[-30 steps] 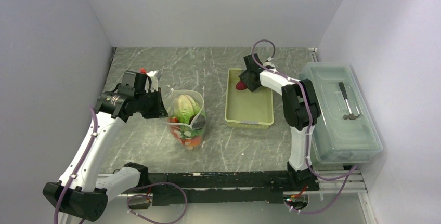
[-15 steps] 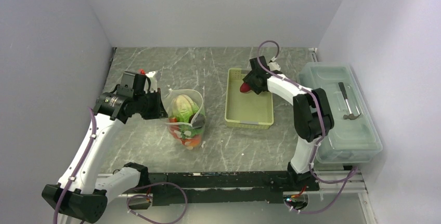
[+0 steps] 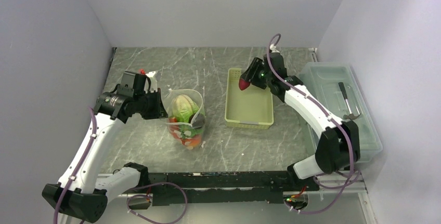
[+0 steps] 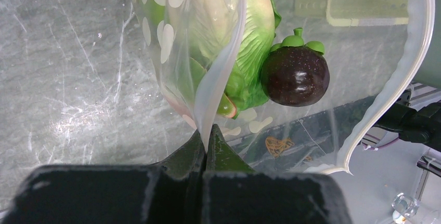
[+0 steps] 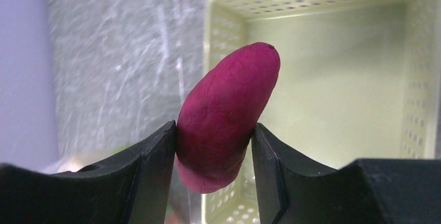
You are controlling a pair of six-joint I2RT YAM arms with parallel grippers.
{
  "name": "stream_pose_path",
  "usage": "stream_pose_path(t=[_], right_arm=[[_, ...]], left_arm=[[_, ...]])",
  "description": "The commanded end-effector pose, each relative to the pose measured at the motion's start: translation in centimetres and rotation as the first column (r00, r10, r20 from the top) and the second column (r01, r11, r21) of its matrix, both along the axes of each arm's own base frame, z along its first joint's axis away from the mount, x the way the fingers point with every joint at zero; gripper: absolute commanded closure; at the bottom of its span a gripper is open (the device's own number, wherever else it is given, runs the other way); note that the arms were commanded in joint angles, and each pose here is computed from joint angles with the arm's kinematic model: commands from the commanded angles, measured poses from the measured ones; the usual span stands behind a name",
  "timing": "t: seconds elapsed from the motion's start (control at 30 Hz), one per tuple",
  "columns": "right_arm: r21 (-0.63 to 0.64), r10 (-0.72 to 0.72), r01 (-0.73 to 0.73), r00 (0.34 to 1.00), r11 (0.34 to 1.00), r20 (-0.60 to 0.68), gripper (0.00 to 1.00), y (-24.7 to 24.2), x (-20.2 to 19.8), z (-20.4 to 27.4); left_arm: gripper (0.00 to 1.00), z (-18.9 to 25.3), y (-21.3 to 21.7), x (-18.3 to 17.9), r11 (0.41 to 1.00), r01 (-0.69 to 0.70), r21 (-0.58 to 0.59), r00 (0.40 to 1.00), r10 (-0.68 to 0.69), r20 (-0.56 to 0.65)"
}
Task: Place the food in the zip-top bag and seal the zipper
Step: Pick up the fake vegetable from the bin, then place the fake vegetable in the zipper food storage bag.
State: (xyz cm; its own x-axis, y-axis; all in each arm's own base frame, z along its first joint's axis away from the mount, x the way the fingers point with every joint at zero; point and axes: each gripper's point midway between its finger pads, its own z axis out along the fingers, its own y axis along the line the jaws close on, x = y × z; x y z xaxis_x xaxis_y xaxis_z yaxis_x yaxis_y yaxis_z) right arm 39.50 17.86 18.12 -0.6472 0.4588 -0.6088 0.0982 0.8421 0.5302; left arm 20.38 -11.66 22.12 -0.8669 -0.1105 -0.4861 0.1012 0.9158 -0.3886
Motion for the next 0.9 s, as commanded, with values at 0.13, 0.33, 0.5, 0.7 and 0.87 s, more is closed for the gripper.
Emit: stream_pose_path(t=[0.13, 0.33, 0.5, 0.7, 0.87], right_arm=[[-0.085, 0.416, -0.413, 0.842, 0.907, 0.344, 1.0, 6.8, -5.2, 11.9], [-0.173, 0.548, -0.534, 0.702, 0.828, 0.454, 1.0, 10.5, -8.6, 16.7], [-0.253, 0.638, -0.609, 0.574, 0.752, 0.514, 1.0, 13.4, -11.1, 19.0], [-0.32, 0.691, -0.647, 0.465, 0.692, 0.553, 1.0, 16.1, -13.2, 20.6], [-0.378, 0.726, -0.658, 0.395, 0.651, 0.563, 1.0, 18.2, -14.2, 20.9]], left_arm=[[1.0, 1.6, -0.4, 1.0, 1.0, 0.004, -0.022, 0.999, -0.003, 0.052], [1.0, 1.5, -0.3, 1.0, 1.0, 0.002, -0.012, 0.999, -0.002, 0.053], [1.0, 1.5, -0.4, 0.9, 1.0, 0.012, -0.013, 0.999, -0.011, 0.05], [1.0, 1.7, -0.5, 1.0, 1.0, 0.02, -0.022, 0.998, -0.019, 0.054], [1.0, 2.0, -0.6, 1.1, 0.999, 0.023, -0.023, 0.998, -0.021, 0.061]])
